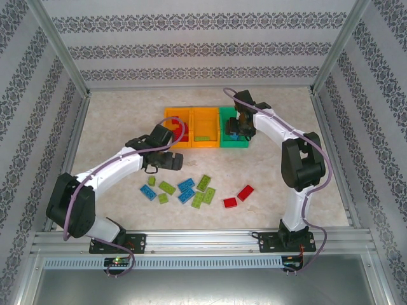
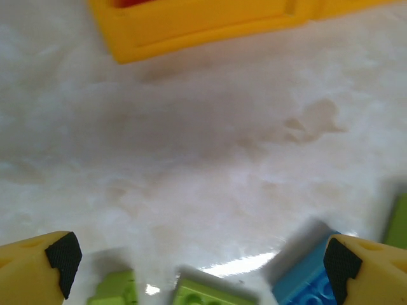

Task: Sort the legos into containers by color

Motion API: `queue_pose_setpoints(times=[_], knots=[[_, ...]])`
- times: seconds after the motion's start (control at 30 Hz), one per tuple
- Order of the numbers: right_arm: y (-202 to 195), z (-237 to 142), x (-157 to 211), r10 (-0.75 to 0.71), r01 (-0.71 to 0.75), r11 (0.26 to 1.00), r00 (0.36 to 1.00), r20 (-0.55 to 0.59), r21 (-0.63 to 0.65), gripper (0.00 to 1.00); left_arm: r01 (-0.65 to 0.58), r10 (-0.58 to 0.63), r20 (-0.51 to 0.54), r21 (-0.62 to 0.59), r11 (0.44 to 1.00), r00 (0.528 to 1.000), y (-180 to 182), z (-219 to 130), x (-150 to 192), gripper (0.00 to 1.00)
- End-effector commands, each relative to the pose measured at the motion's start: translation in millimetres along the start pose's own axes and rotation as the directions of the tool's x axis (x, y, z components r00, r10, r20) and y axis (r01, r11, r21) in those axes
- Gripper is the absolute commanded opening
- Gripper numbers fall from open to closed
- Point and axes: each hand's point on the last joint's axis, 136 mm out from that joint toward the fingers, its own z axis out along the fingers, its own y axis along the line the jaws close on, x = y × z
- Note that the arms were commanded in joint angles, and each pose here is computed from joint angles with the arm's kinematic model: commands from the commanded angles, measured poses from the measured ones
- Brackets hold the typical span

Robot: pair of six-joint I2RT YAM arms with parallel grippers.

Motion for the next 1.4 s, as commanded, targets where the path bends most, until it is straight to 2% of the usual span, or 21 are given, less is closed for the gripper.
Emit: queue_pose_setpoints(times=[0.0, 0.23, 0.47, 0.8, 0.87, 1.0, 1.2, 1.37], knots=[[1.9, -19.7, -5.1, 0.024, -0.023, 1.000, 0.999, 0.040, -0.019, 0.70, -0.155, 0.153, 0.045, 0.050, 0.987, 0.987, -35.8, -5.4, -12.5, 1.00], [4.7, -54.4, -1.9, 0.049, -0.041, 0.997, 0.992, 0.114, -0.070, 0.79, -0.305, 0.306, 0.003, 0.098, 0.947, 0.952, -93.4, 9.7, -4.6, 0.98], [-13.9, -77.9, 16.3, 0.051, -0.045, 0.998, 0.985, 0.162, -0.041, 0.84, -0.336, 0.352, -0.079, 0.164, 0.927, 0.933, -128.5, 31.4, 11.5, 0.92], [-50.5, -81.0, 46.6, 0.121, -0.120, 0.993, 0.982, 0.146, -0.021, 0.85, -0.353, 0.383, -0.176, 0.181, 0.918, 0.907, -145.1, 49.7, 30.2, 0.88], [-58.1, -81.7, 51.7, 0.134, -0.134, 0.991, 0.980, 0.146, -0.011, 0.85, -0.347, 0.380, -0.193, 0.184, 0.920, 0.905, -146.1, 53.9, 33.9, 0.84], [-71.7, -84.1, 61.4, 0.162, -0.164, 0.986, 0.976, 0.148, 0.001, 0.85, -0.342, 0.377, -0.204, 0.187, 0.921, 0.904, -147.8, 59.3, 35.7, 0.71], [-87.4, -85.4, 74.4, 0.193, -0.198, 0.980, 0.970, 0.149, 0.018, 0.86, -0.354, 0.394, -0.219, 0.203, 0.913, 0.893, -152.0, 66.0, 37.4, 0.68], [-95.6, -88.5, 80.7, 0.209, -0.215, 0.976, 0.965, 0.156, 0.023, 0.86, -0.354, 0.394, -0.243, 0.193, 0.915, 0.886, -149.2, 73.3, 43.1, 0.62]])
